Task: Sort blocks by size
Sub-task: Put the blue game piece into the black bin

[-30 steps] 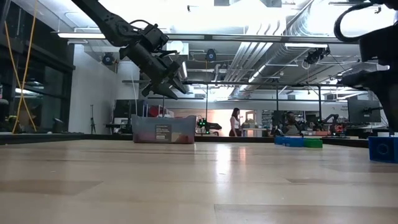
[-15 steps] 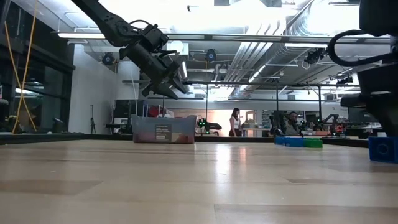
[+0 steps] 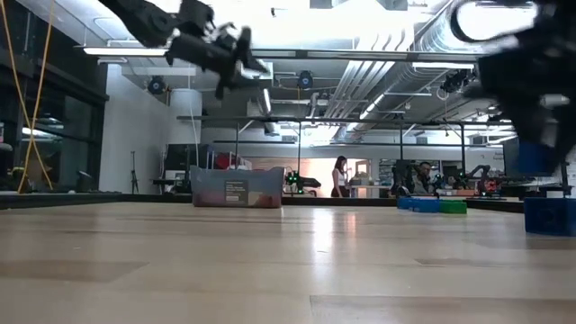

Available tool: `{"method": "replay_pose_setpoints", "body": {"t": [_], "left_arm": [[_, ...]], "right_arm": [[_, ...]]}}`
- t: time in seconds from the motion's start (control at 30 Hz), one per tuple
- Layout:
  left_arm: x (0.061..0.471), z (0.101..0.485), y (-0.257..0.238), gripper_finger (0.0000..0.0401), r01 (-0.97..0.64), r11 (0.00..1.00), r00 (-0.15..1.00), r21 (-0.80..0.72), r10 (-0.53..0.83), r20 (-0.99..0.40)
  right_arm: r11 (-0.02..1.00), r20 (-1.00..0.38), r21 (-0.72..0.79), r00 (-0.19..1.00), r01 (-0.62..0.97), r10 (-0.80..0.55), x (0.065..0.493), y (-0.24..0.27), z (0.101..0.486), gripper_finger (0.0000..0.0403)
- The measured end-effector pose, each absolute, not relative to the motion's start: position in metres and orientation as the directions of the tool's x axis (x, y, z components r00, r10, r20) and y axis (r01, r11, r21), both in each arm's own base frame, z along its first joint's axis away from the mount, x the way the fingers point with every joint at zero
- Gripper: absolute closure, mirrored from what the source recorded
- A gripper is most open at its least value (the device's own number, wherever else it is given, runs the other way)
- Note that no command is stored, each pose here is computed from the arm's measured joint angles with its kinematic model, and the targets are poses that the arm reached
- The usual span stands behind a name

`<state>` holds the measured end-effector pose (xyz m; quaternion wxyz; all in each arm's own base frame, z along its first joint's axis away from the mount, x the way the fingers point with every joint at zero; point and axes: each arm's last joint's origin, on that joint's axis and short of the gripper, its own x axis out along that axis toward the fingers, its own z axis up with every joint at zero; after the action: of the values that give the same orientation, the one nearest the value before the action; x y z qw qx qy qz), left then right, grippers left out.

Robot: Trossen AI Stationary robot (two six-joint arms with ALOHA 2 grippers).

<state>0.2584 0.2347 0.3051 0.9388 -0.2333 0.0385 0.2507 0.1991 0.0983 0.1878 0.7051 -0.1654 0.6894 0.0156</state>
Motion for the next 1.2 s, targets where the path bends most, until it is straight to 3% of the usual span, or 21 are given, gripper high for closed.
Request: {"method": "replay_pose_setpoints", "body": {"t": [0.13, 0.27, 0.5, 0.6, 0.8, 0.97, 1.2], "left_arm": [[0.236, 0.345, 0.229, 0.023, -0.467, 0.816, 0.869, -0.339, 0.494, -0.009], [0.219, 0.371, 0.217, 0.023, -0.451, 0.839, 0.862, -0.304, 0.498, 0.095], [0.214, 0.39, 0.194, 0.023, -0.254, 0.925, 0.94, -0.283, 0.305, 0.153], [0.217, 0.39, 0.188, 0.023, -0.194, 0.937, 0.958, -0.292, 0.245, 0.15], [0.223, 0.39, 0.182, 0.023, -0.164, 0.94, 0.965, -0.298, 0.216, 0.148], [0.223, 0.39, 0.181, 0.023, -0.153, 0.935, 0.967, -0.319, 0.209, 0.148], [0.223, 0.39, 0.181, 0.023, -0.152, 0.935, 0.967, -0.321, 0.207, 0.147]], "right_arm": [[0.909, -0.93, -0.355, 0.182, -0.22, -0.319, 0.221, 0.083, 0.216, 0.0315], [0.902, -0.849, -0.427, 0.372, -0.064, -0.376, 0.259, 0.047, 0.232, 0.0315], [0.892, -0.537, -0.287, 0.713, 0.349, -0.451, 0.323, -0.057, 0.252, 0.0315], [0.881, -0.486, -0.195, 0.738, 0.431, -0.468, 0.345, -0.099, 0.249, 0.0315], [0.896, -0.512, -0.006, 0.769, 0.444, -0.384, 0.401, -0.151, 0.233, 0.0313], [0.845, -0.566, 0.175, 0.754, 0.506, -0.334, 0.431, -0.176, 0.225, 0.0257], [0.864, -0.63, 0.137, 0.716, 0.485, -0.303, 0.437, -0.179, 0.232, 0.0192]]}}
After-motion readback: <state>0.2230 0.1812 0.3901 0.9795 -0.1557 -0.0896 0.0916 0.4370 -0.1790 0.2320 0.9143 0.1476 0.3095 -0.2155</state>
